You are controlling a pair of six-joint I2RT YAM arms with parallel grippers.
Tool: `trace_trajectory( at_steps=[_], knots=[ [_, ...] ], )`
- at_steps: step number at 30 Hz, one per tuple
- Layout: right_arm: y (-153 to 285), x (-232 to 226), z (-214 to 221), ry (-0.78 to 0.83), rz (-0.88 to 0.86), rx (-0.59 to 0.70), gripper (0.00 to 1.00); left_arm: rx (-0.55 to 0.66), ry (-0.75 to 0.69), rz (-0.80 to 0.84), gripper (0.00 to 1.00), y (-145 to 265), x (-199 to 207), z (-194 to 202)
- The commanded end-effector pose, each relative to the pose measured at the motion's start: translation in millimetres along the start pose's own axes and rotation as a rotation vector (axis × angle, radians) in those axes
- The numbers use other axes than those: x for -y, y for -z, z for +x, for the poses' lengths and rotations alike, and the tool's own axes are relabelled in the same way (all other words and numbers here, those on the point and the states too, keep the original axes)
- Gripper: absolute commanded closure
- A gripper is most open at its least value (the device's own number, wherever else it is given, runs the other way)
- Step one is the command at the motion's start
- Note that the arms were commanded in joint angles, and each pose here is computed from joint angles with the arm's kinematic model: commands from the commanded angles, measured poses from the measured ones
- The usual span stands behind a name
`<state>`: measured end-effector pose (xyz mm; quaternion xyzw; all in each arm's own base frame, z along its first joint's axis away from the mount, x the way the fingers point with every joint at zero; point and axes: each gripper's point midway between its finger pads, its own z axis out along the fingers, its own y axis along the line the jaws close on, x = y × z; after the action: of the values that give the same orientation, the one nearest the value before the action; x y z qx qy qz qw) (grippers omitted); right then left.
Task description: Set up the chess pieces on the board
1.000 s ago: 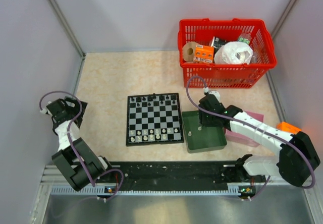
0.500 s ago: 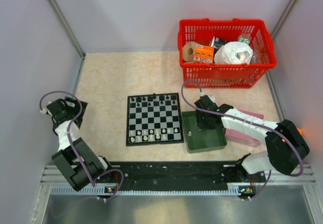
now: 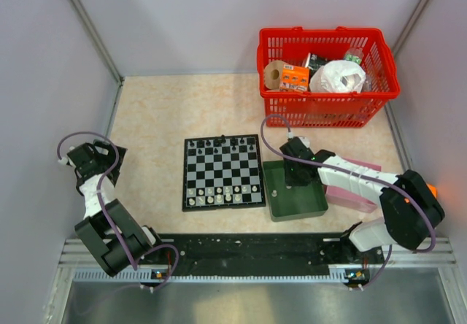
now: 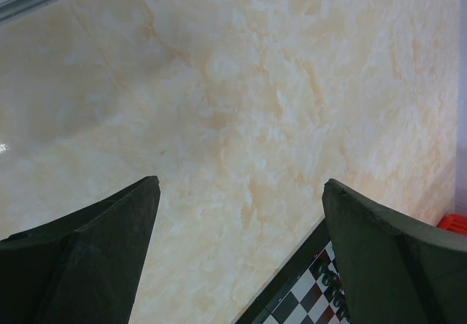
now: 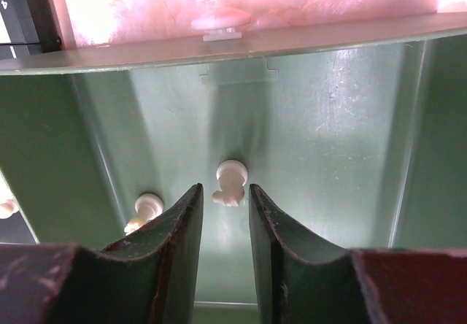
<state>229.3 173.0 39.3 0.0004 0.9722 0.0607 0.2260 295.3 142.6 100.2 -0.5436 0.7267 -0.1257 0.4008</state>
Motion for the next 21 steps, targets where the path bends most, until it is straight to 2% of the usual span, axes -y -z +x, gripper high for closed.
trace_trajectory(
  at_steps=[1,4,7,11,15,16,21],
  knots=[
    [4.0,-15.0,-22.2,-0.021,-0.041,0.050,0.69,0.043,-0.009,0.042,0.02,0.2,10.5,-13.5],
    [3.2,-15.1,-20.0,-0.015,-0.043,0.041,0.70,0.040,-0.007,0.039,0.02,-0.4,9.3,-12.7],
    [2.2,-15.0,-19.3,-0.010,-0.043,0.038,0.77,0.036,-0.009,0.040,0.02,-0.9,9.2,-11.7],
    [2.6,-14.4,-19.0,-0.003,-0.042,0.037,0.78,0.039,-0.008,0.037,0.02,-0.1,7.9,-11.5],
    [3.4,-14.4,-20.2,0.005,-0.042,0.040,0.88,0.039,-0.011,0.038,0.02,-0.1,8.2,-11.1],
    [4.0,-14.9,-20.9,0.008,-0.045,0.042,0.93,0.041,-0.010,0.038,0.02,0.1,8.4,-12.0],
    [9.8,-16.3,-26.9,0.029,-0.052,0.059,0.99,0.037,-0.009,0.040,0.02,-0.6,8.1,-10.3]
  ],
)
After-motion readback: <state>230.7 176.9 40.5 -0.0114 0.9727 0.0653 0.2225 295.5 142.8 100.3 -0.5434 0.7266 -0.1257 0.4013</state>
